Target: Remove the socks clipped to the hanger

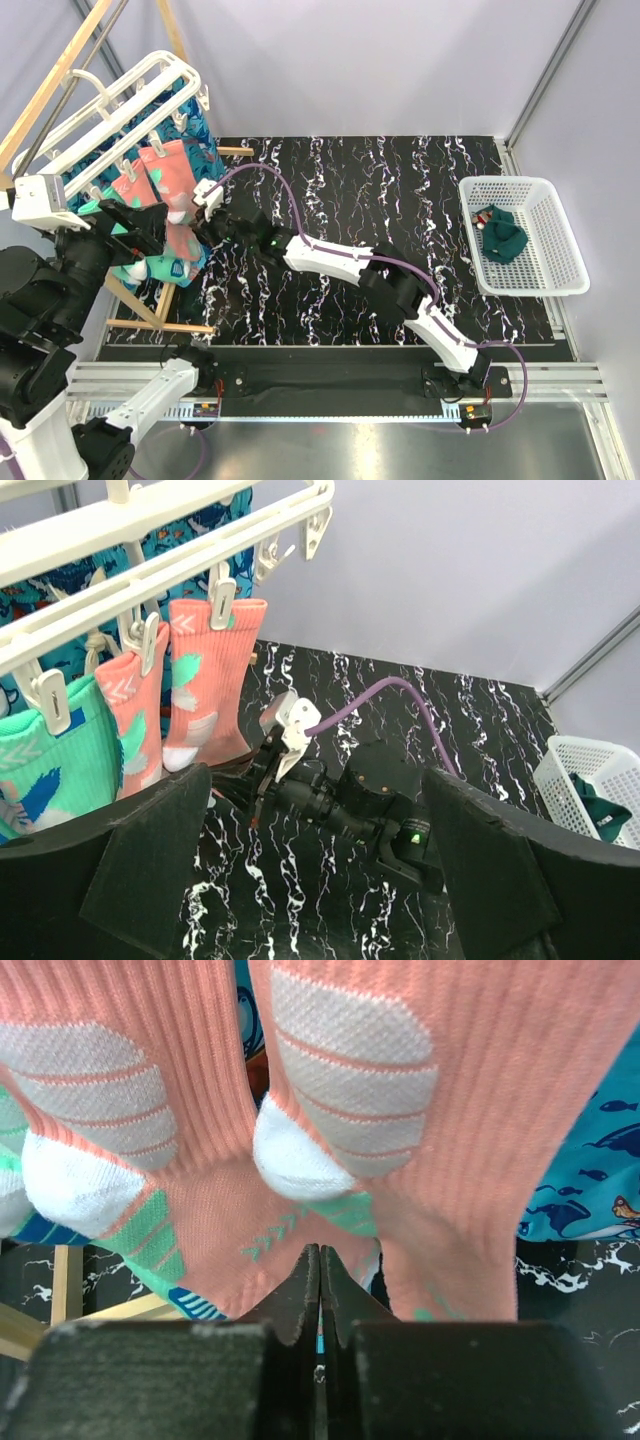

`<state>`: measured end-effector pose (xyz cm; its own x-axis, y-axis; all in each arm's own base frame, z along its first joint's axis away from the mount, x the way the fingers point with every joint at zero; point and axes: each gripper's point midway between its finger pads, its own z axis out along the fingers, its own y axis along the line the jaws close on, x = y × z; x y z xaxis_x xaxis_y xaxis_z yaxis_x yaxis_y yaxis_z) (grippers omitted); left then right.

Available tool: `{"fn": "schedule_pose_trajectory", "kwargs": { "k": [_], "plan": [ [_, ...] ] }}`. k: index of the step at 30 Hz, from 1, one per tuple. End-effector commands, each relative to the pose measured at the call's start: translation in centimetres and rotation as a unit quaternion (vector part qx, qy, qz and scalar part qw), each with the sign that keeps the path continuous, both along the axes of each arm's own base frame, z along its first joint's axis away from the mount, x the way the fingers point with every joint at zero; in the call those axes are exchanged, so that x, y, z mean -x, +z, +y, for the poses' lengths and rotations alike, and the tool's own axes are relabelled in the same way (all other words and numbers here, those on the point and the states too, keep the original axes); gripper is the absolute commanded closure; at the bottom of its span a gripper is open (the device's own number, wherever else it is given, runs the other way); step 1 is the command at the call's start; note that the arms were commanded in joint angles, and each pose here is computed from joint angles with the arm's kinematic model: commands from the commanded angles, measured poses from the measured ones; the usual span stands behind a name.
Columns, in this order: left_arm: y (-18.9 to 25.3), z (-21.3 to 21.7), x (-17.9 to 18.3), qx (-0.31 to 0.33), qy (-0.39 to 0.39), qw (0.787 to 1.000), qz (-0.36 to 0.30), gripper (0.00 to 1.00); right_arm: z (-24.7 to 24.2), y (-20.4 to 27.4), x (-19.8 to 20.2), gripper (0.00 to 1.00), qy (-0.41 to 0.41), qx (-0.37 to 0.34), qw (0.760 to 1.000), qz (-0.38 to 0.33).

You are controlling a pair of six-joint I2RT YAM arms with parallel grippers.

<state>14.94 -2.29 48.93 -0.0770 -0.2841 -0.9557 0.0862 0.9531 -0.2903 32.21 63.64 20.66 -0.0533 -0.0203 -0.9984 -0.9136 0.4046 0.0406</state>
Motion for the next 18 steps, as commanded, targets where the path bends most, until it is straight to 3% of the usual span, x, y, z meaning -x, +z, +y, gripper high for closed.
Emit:
{"fn": "schedule_pose_trajectory", "kwargs": {
  "k": [1,4,7,12,18],
  "plan": [
    [0.9,-0.1,-0.6,0.017,0.005,1.000,-0.025,0.07,-1.3,8.7,0.3,0.93,0.005,-0.067,0.997,-0.039],
    [0.4,-0.3,-1.2,0.019,0.006,1.000,-0.019,0.07,-1.0,8.1,0.6,0.50,0.013,-0.060,0.998,-0.032],
    [0.3,-0.5,-1.4,0.017,0.002,1.000,-0.015,0.06,-0.7,7.9,0.3,0.27,0.012,-0.060,0.997,-0.038],
    [0.5,-0.9,-1.3,0.019,-0.010,1.000,-0.019,0.05,0.3,6.8,-0.3,0.02,0.010,-0.060,0.997,-0.046],
    [0.9,-1.3,-0.7,0.019,-0.025,0.999,-0.026,0.05,1.3,5.4,-3.5,0.00,-0.053,-0.059,0.994,-0.080]
  ]
}}
